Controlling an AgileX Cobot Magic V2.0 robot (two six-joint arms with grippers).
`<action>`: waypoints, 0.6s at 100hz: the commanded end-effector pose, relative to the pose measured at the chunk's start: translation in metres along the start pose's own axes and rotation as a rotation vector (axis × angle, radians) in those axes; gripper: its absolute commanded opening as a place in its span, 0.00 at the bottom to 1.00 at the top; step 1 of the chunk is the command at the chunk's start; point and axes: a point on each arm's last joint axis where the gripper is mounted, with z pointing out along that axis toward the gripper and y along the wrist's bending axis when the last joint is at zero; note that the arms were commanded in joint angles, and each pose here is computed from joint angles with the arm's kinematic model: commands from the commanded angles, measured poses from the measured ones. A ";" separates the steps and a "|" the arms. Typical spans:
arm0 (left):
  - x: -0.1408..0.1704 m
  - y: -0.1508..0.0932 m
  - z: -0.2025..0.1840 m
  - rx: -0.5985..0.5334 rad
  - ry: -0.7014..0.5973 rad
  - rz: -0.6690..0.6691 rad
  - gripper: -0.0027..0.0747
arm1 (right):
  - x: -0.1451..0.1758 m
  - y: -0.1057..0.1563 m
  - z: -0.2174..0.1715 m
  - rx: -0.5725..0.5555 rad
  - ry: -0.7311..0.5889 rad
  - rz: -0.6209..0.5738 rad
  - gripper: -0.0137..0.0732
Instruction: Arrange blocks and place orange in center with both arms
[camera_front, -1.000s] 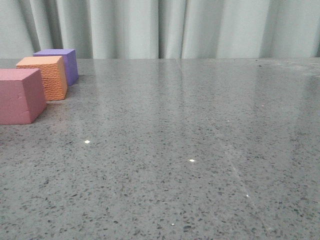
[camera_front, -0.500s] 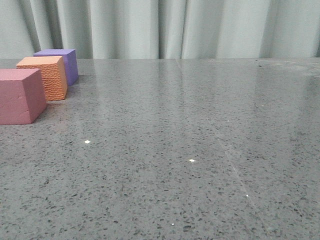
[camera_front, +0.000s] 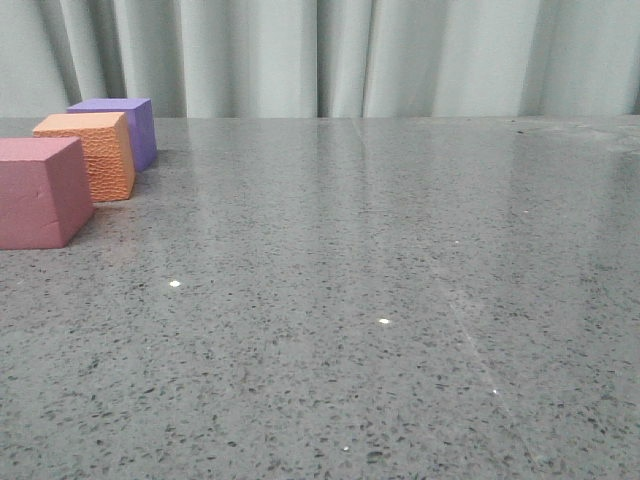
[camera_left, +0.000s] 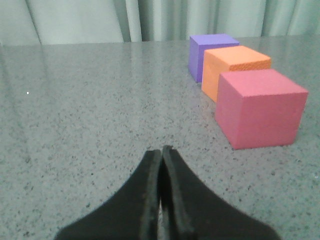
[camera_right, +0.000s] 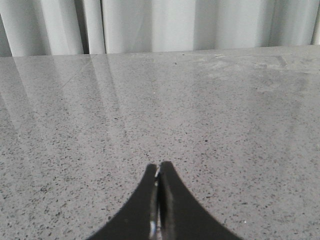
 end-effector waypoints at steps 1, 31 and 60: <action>-0.005 -0.002 -0.002 0.019 -0.101 -0.023 0.02 | -0.014 0.001 -0.003 -0.004 -0.124 -0.010 0.08; 0.009 -0.004 -0.004 0.045 -0.130 0.016 0.02 | -0.014 0.001 -0.003 -0.004 -0.124 -0.010 0.08; 0.003 -0.004 -0.008 0.045 -0.220 0.027 0.02 | -0.014 0.001 -0.003 -0.004 -0.124 -0.010 0.08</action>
